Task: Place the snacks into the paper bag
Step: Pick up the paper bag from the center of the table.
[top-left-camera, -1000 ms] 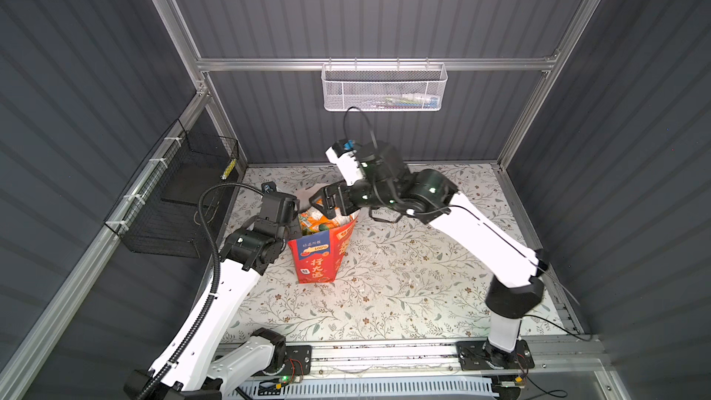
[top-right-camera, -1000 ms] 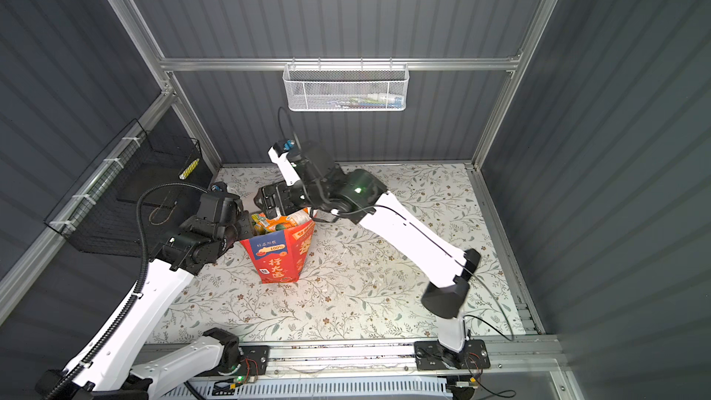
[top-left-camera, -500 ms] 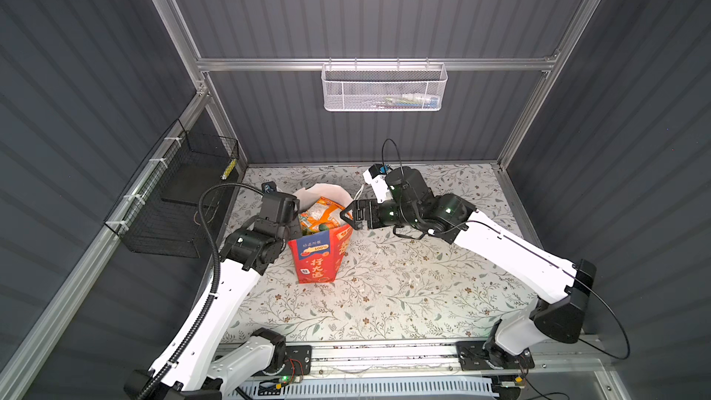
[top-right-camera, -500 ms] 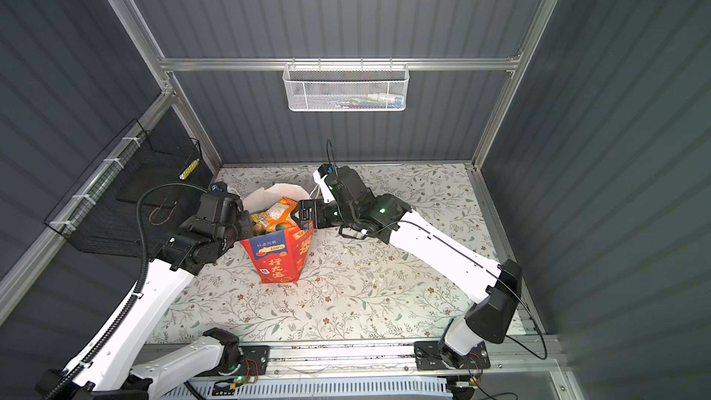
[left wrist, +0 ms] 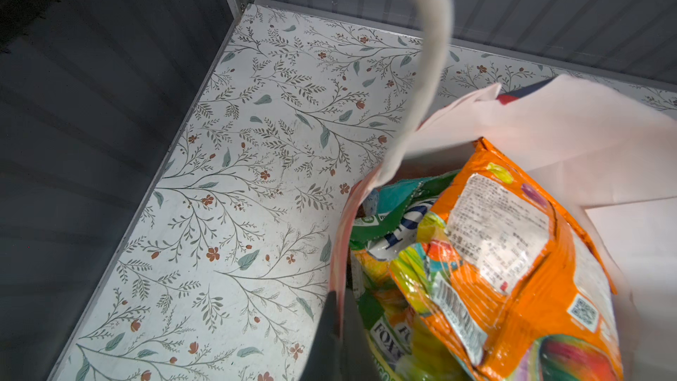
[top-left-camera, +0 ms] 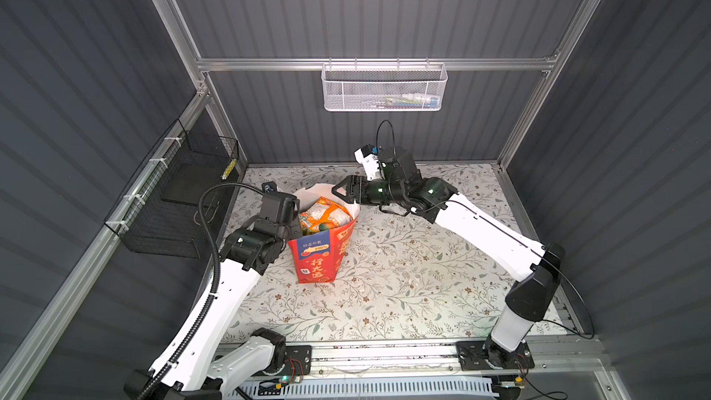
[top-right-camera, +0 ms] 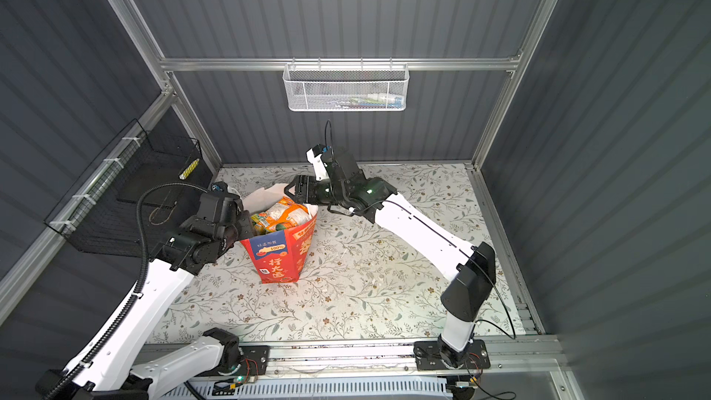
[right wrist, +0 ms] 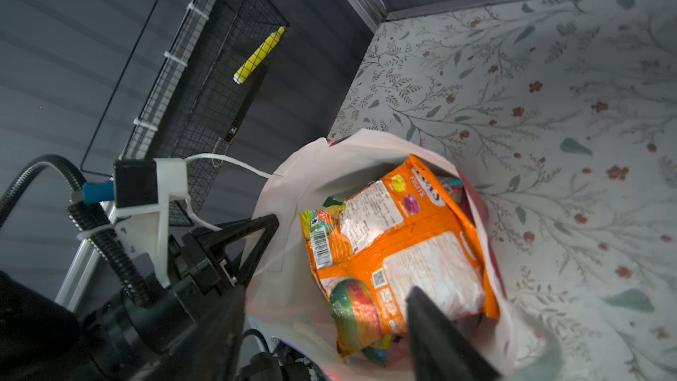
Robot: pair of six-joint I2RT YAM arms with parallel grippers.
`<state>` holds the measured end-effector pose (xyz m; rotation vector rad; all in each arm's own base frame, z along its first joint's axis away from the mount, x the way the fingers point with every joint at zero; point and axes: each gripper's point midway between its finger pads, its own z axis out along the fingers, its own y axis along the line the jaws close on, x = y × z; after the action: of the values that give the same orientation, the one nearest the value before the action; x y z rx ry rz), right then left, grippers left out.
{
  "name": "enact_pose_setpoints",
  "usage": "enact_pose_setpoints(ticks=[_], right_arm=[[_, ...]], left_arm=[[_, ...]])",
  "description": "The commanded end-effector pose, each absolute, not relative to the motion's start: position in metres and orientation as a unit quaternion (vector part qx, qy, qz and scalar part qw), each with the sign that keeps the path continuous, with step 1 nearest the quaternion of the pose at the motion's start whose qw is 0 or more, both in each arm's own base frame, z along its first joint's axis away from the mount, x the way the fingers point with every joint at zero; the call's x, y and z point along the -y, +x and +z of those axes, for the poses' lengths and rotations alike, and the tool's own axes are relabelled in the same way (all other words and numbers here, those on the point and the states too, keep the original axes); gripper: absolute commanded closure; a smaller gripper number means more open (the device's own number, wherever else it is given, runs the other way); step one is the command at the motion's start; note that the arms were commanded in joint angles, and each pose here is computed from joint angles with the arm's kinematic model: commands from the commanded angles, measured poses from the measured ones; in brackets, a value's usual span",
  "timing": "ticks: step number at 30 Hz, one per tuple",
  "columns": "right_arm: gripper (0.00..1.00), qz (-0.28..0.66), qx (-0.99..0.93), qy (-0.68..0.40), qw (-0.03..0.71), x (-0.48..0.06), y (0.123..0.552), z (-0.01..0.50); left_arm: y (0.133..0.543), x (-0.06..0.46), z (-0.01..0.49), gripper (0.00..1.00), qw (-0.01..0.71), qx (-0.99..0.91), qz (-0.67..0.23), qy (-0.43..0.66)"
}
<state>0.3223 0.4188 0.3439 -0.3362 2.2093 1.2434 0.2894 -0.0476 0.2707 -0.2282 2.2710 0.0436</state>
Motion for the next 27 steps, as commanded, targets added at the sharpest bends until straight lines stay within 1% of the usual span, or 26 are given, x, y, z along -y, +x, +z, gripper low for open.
enact_pose_setpoints(ticks=[1,3,4,5,6,8,12,16,20,23,27], right_arm=[[0.59,0.524,-0.778,-0.172,0.299,-0.433,0.31,0.385],[0.8,0.542,-0.759,-0.199,0.301,-0.434,0.3,0.401],[0.89,0.548,-0.75,-0.214,0.301,-0.434,0.294,0.409],[0.97,0.55,-0.744,-0.227,0.303,-0.432,0.289,0.417],[1.0,0.548,-0.741,-0.235,0.31,-0.427,0.286,0.425],[1.0,0.543,-0.74,-0.232,0.322,-0.414,0.287,0.436],[1.0,0.549,-0.726,-0.223,0.349,-0.38,0.284,0.463],[1.0,0.537,-0.726,-0.211,0.374,-0.349,0.277,0.47],[1.0,0.529,-0.736,-0.193,0.375,-0.32,0.277,0.454],[1.0,0.523,-0.748,-0.19,0.361,-0.31,0.28,0.442],[1.0,0.509,-0.761,-0.193,0.352,-0.307,0.283,0.432]], left_arm=[[0.296,0.048,0.286,0.99,0.44,-0.893,0.008,-0.092],[0.297,0.054,0.284,0.98,0.437,-0.896,-0.005,-0.083],[0.298,0.059,0.282,0.98,0.432,-0.898,-0.016,-0.077],[0.297,0.066,0.281,0.98,0.423,-0.902,-0.035,-0.074],[0.298,0.074,0.282,0.98,0.417,-0.904,-0.057,-0.073],[0.3,0.09,0.29,1.0,0.415,-0.901,-0.106,-0.074],[0.313,0.128,0.321,1.0,0.417,-0.882,-0.211,-0.065],[0.329,0.16,0.339,1.0,0.405,-0.867,-0.285,-0.05],[0.342,0.185,0.334,1.0,0.405,-0.852,-0.328,-0.047],[0.343,0.221,0.32,1.0,0.399,-0.845,-0.355,-0.02],[0.338,0.241,0.317,1.0,0.428,-0.847,-0.316,-0.01]])
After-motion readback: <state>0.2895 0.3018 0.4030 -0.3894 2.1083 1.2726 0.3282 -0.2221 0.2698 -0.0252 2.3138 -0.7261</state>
